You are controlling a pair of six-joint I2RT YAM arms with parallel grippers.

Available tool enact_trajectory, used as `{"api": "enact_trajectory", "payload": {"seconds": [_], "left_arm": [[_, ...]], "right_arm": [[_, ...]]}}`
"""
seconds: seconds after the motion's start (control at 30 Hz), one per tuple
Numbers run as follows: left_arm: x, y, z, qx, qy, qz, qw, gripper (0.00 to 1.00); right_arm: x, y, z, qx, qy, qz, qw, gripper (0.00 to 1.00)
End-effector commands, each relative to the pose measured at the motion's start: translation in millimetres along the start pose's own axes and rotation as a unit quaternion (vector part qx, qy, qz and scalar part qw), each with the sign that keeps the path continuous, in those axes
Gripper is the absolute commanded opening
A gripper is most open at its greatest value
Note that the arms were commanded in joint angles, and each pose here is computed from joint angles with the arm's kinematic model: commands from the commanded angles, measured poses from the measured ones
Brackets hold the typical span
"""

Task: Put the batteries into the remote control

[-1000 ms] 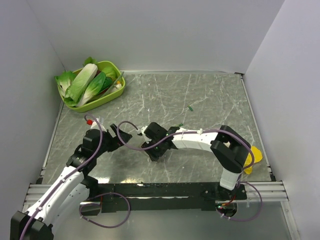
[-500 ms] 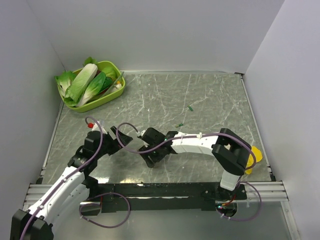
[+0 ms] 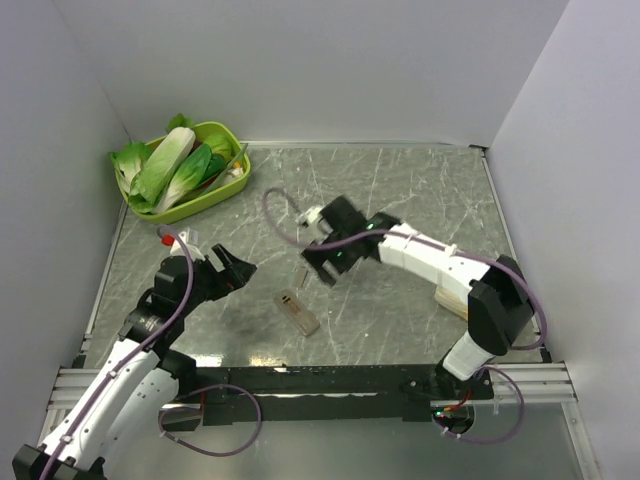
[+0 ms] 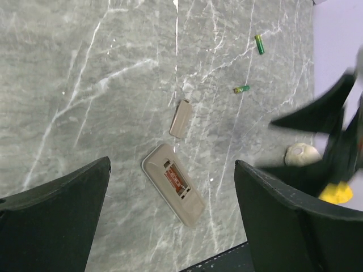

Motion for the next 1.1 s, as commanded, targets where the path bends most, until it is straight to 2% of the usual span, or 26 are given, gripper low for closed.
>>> {"api": "enact_trajectory", "payload": {"seconds": [0.0, 0.1, 0.23, 0.27, 0.33, 0.47, 0.77, 0.87, 1.07], "left_arm": [[-6.2, -9.1, -6.7, 0.037, 0.005, -0.006, 0.999, 0.94], [-4.6, -7.8, -6.7, 0.039, 0.003, 0.007, 0.999, 0.94], [-3.8, -8.3, -8.4, 0.044, 0.005, 0.017, 0.999, 0.94], [-2.8, -7.9, -7.5, 0.049, 0.002, 0.021, 0.999, 0.94], [-3.0, -9.6, -9.7, 0.054, 0.002, 0.025, 0.998, 0.94], [0.1, -9.6, -8.9, 0.062, -0.009, 0.040, 0.997, 0.94], [5.4, -8.2, -7.6, 0.069, -0.012, 0.052, 0.996, 0.94], [8.1, -7.5, -7.7, 0.069, -0.010, 0.058, 0.996, 0.94], [10.8, -8.1, -8.3, 0.072, -0.010, 0.062, 0.995, 0.94]], "right_arm": [[-15.2, -2.1, -57.4, -0.074, 0.040, 0.005, 0.996, 0.86], [-3.0, 1.8, -81.7, -0.117, 0.042, 0.015, 0.992, 0.83], [13.1, 6.2, -114.0, -0.109, 0.015, 0.028, 0.994, 0.75], [13.5, 1.0, -120.0, -0.114, 0.015, 0.022, 0.993, 0.68], [25.3, 1.0, -126.5, -0.114, 0.002, 0.032, 0.993, 0.63], [41.4, -1.7, -141.7, -0.123, 0.011, 0.053, 0.991, 0.61], [66.1, 3.0, -152.8, -0.121, -0.025, 0.086, 0.989, 0.59], [71.4, 6.4, -155.0, -0.118, -0.027, 0.104, 0.987, 0.51], [77.2, 14.3, -157.0, -0.110, -0.033, 0.121, 0.986, 0.45]]}}
Point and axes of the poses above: each gripper's point midway between its finger pads, its own x axis out along the fingers, its own z axis along the line the jaws close on, y = z × x, the point moved 10 cm from there along -x, back along the fingers, and after that the axes turned 2 degrees about -x, right-handed, at the moved point
